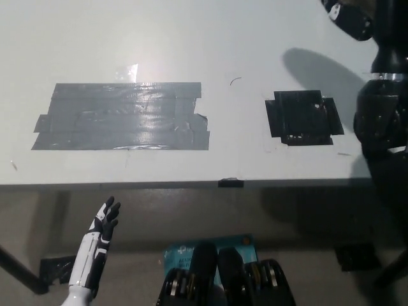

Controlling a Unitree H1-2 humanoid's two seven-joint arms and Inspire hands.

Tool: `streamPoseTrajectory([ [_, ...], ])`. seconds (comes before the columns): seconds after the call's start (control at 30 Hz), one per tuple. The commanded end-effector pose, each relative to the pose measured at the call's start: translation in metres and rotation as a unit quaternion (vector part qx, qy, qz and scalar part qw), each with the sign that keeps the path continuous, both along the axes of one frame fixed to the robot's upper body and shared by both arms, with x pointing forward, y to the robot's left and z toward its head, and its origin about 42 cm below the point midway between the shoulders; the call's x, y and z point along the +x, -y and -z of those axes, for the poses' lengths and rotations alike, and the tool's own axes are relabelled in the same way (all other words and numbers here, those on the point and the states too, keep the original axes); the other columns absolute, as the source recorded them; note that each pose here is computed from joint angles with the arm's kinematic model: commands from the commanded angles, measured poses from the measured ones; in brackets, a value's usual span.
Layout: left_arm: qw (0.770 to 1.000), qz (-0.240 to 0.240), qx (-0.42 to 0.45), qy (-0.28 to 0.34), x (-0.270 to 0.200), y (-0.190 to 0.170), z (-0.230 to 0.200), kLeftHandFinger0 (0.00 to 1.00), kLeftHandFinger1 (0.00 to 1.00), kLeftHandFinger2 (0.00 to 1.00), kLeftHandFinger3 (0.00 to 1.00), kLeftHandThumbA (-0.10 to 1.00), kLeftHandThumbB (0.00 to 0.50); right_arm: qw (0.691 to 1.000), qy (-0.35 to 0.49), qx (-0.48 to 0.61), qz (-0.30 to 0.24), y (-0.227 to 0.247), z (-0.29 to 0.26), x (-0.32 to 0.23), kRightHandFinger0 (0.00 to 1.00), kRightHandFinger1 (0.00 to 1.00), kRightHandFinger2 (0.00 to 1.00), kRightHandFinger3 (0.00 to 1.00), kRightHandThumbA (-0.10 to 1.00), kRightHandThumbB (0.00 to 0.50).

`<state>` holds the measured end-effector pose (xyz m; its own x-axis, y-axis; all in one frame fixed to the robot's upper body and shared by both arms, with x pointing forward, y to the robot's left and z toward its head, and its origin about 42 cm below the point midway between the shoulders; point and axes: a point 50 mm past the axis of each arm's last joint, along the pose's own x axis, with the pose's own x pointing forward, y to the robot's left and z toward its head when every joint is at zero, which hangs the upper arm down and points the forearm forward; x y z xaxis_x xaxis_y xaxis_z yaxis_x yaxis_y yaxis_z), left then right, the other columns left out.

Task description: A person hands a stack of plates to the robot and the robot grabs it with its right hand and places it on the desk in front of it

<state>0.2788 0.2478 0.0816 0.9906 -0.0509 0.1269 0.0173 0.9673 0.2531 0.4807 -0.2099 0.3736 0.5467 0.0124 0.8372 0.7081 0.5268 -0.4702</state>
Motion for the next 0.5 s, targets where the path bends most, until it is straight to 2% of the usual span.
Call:
streamPoseTrajectory([
  [0.0, 1.000, 0.008, 0.004, 0.028, 0.006, -0.002, -0.013, 1.00, 1.00, 1.00, 1.00, 1.00, 0.167, 0.994, 0.074, -0.079, 0.001, -0.005, -0.034, -0.005, 0.00, 0.00, 0.14, 0.07, 0.93, 0.010],
  [0.03, 1.000, 0.008, 0.006, 0.029, 0.006, -0.002, -0.013, 1.00, 1.00, 1.00, 1.00, 1.00, 0.167, 0.993, 0.071, -0.096, -0.001, -0.005, -0.028, -0.003, 0.00, 0.00, 0.16, 0.09, 0.93, 0.006],
  [0.07, 1.000, 0.009, 0.008, 0.029, 0.006, -0.002, -0.012, 1.00, 1.00, 1.00, 1.00, 1.00, 0.168, 0.991, 0.062, -0.119, -0.014, -0.006, -0.019, 0.000, 0.00, 0.00, 0.18, 0.14, 0.92, 0.002],
  [0.1, 0.999, 0.009, 0.008, 0.030, 0.007, -0.003, -0.013, 1.00, 1.00, 1.00, 1.00, 1.00, 0.169, 0.989, 0.054, -0.136, -0.022, -0.007, -0.013, 0.001, 0.00, 0.03, 0.26, 0.28, 0.87, 0.000],
  [0.13, 0.999, 0.009, 0.007, 0.031, 0.007, -0.003, -0.013, 1.00, 1.00, 1.00, 1.00, 1.00, 0.169, 0.988, 0.050, -0.145, -0.024, -0.008, -0.011, 0.002, 0.00, 0.03, 0.26, 0.28, 0.87, 0.000],
  [0.17, 0.999, 0.009, 0.006, 0.031, 0.007, -0.003, -0.013, 1.00, 1.00, 1.00, 1.00, 1.00, 0.168, 0.984, 0.038, -0.173, -0.018, -0.008, -0.004, 0.005, 0.00, 0.02, 0.25, 0.23, 0.87, 0.000],
  [0.2, 0.999, 0.009, 0.005, 0.031, 0.007, -0.003, -0.013, 1.00, 1.00, 1.00, 1.00, 1.00, 0.168, 0.983, 0.035, -0.182, -0.014, -0.008, -0.002, 0.005, 0.00, 0.02, 0.25, 0.23, 0.87, 0.000],
  [0.23, 0.999, 0.009, 0.006, 0.030, 0.007, -0.003, -0.013, 1.00, 1.00, 1.00, 1.00, 1.00, 0.168, 0.980, 0.030, -0.195, -0.009, -0.008, 0.001, 0.006, 0.00, 0.00, 0.21, 0.16, 0.88, 0.000],
  [0.27, 1.000, 0.008, 0.008, 0.028, 0.008, -0.002, -0.014, 1.00, 1.00, 1.00, 1.00, 1.00, 0.168, 0.972, 0.024, -0.232, 0.003, -0.010, 0.016, 0.011, 0.00, 0.00, 0.13, 0.04, 0.81, 0.045],
  [0.3, 1.000, 0.009, 0.008, 0.028, 0.008, -0.002, -0.014, 1.00, 1.00, 1.00, 1.00, 1.00, 0.169, 0.966, 0.019, -0.260, 0.004, -0.011, 0.029, 0.014, 0.00, 0.00, 0.08, 0.02, 0.79, 0.051],
  [0.33, 1.000, 0.010, 0.007, 0.029, 0.008, -0.002, -0.014, 1.00, 1.00, 1.00, 1.00, 1.00, 0.169, 0.957, 0.019, -0.288, 0.008, -0.012, 0.040, 0.017, 0.00, 0.00, 0.02, 0.00, 0.87, 0.050],
  [0.37, 0.999, 0.010, 0.006, 0.030, 0.008, -0.002, -0.014, 1.00, 1.00, 1.00, 1.00, 1.00, 0.169, 0.952, 0.020, -0.305, 0.014, -0.013, 0.047, 0.019, 0.00, 0.00, 0.02, 0.00, 0.90, 0.052],
  [0.4, 1.000, 0.009, 0.006, 0.028, 0.008, -0.002, -0.014, 1.00, 1.00, 1.00, 1.00, 1.00, 0.171, 0.950, 0.009, -0.311, 0.013, -0.012, 0.056, 0.022, 0.00, 0.00, 0.03, 0.00, 0.89, 0.076],
  [0.47, 1.000, 0.009, 0.005, 0.028, 0.008, -0.002, -0.013, 1.00, 1.00, 1.00, 1.00, 1.00, 0.173, 0.947, -0.004, -0.319, 0.013, -0.012, 0.065, 0.024, 0.00, 0.00, 0.07, 0.00, 0.87, 0.076],
])
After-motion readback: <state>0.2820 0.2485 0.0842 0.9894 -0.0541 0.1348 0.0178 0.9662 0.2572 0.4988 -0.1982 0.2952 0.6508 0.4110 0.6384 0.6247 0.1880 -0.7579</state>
